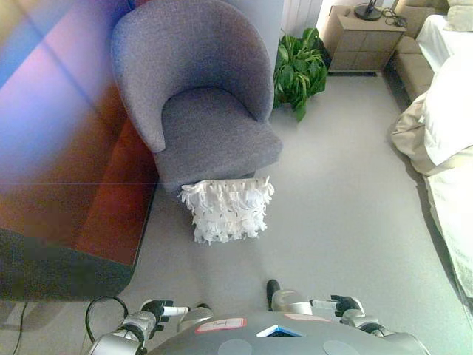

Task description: Pick up the pillow and put it on the sofa.

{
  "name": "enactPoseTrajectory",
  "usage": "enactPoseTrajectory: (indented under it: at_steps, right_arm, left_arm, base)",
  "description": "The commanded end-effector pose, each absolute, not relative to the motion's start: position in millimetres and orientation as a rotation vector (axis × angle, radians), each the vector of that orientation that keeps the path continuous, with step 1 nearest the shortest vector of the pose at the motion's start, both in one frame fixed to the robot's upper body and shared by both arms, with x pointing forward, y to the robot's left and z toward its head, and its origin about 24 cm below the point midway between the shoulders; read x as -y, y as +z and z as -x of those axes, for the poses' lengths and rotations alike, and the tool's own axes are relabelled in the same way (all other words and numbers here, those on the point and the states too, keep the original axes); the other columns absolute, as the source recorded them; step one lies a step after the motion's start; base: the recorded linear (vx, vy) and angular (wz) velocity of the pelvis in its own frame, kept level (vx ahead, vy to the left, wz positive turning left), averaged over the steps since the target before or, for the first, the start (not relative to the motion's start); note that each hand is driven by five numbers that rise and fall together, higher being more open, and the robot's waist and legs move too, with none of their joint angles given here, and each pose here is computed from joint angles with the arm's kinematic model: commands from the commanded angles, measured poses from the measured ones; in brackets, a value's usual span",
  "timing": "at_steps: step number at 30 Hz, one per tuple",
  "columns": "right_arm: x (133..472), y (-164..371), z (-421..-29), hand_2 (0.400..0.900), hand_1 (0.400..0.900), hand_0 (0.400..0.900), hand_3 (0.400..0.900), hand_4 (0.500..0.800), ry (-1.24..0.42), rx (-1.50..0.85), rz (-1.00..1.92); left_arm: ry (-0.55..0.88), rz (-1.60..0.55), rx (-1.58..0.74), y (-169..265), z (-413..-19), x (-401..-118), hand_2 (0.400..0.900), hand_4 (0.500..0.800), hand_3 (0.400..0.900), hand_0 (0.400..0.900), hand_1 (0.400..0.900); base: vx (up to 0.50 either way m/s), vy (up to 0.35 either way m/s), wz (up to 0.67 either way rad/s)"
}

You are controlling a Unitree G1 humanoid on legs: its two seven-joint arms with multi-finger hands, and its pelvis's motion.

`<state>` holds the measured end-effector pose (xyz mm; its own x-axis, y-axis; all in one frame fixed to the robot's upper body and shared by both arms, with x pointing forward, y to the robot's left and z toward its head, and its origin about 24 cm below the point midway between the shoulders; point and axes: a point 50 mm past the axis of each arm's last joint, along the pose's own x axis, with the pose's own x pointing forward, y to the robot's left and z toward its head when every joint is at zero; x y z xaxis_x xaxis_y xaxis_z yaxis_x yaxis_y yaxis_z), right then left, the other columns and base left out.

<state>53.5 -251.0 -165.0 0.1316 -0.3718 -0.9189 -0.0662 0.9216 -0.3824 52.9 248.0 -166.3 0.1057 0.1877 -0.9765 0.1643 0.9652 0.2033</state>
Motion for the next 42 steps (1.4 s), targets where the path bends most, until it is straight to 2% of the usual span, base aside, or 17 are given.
enactPoseTrajectory:
  at_steps: [1,5,11,18,24,27,30,34,39,42]
  right_arm:
    - [260.9,-159.5,-73.4,0.9,0.9,0.9,0.9,0.8,-0.237,-1.415,0.432]
    - [268.8,-156.6,-75.7,0.9,0.9,0.9,0.9,0.8,-0.234,-1.411,0.473]
    - [286.5,-150.3,-76.9,0.9,0.9,0.9,0.9,0.8,-0.262,-1.396,0.47]
    - [283.2,-152.4,-73.3,0.9,0.9,0.9,0.9,0.8,-0.233,-1.401,0.461]
    - [275.6,-152.2,-87.4,0.9,0.9,0.9,0.9,0.8,-0.22,-1.344,0.459]
    - [275.3,-150.8,-93.1,0.9,0.9,0.9,0.9,0.8,-0.178,-1.311,0.533]
    - [273.6,-146.3,-111.7,0.9,0.9,0.9,0.9,0.8,-0.084,-1.254,0.599]
    - [273.9,-126.7,-164.7,0.9,0.9,0.9,0.9,0.8,-0.052,-1.088,0.732]
    - [271.8,-105.9,-203.8,0.9,0.9,0.9,0.9,0.8,-0.074,-0.945,0.939]
    - [275.2,-88.9,-228.6,0.9,0.9,0.9,0.9,0.8,-0.085,-0.862,1.021]
  left_arm:
    - [0.014,-0.278,-1.462,-166.6,-65.7,-240.9,0.9,0.8,0.9,0.9,0.9]
    - [0.051,-0.241,-1.458,-166.6,-61.4,-243.8,0.9,0.8,0.9,0.9,0.9]
    - [0.075,-0.206,-1.488,-169.3,-49.8,-238.6,0.9,0.8,0.9,0.9,0.9]
    - [0.134,-0.178,-1.514,-170.9,-35.4,-238.2,0.9,0.8,0.9,0.9,0.9]
    - [0.126,-0.248,-1.42,-160.6,-64.0,-263.4,0.9,0.8,0.9,0.9,0.9]
    - [0.083,-0.315,-1.386,-155.1,-79.1,-272.0,0.9,0.8,0.9,0.9,0.9]
    - [0.067,-0.32,-1.337,-150.3,-100.3,-271.8,0.9,0.8,0.9,0.9,0.9]
    - [0.066,-0.307,-1.22,-141.7,-140.1,-261.8,0.9,0.8,0.9,0.9,0.9]
    - [0.102,-0.305,-1.183,-138.2,-147.3,-263.7,0.9,0.8,0.9,0.9,0.9]
    - [0.071,-0.323,-1.158,-134.9,-155.7,-263.6,0.9,0.8,0.9,0.9,0.9]
  base:
    - [0.068,-0.267,-0.09]
    - [0.162,-0.165,-0.23]
    - [0.345,0.115,-0.25]
    - [0.444,0.189,-0.45]
    - [0.307,0.213,-0.2]
    - [0.278,0.157,0.36]
    - [0.143,-0.024,0.63]
    - [-0.122,-0.243,0.66]
    - [0.011,-0.299,0.54]
    - [0.055,-0.258,0.36]
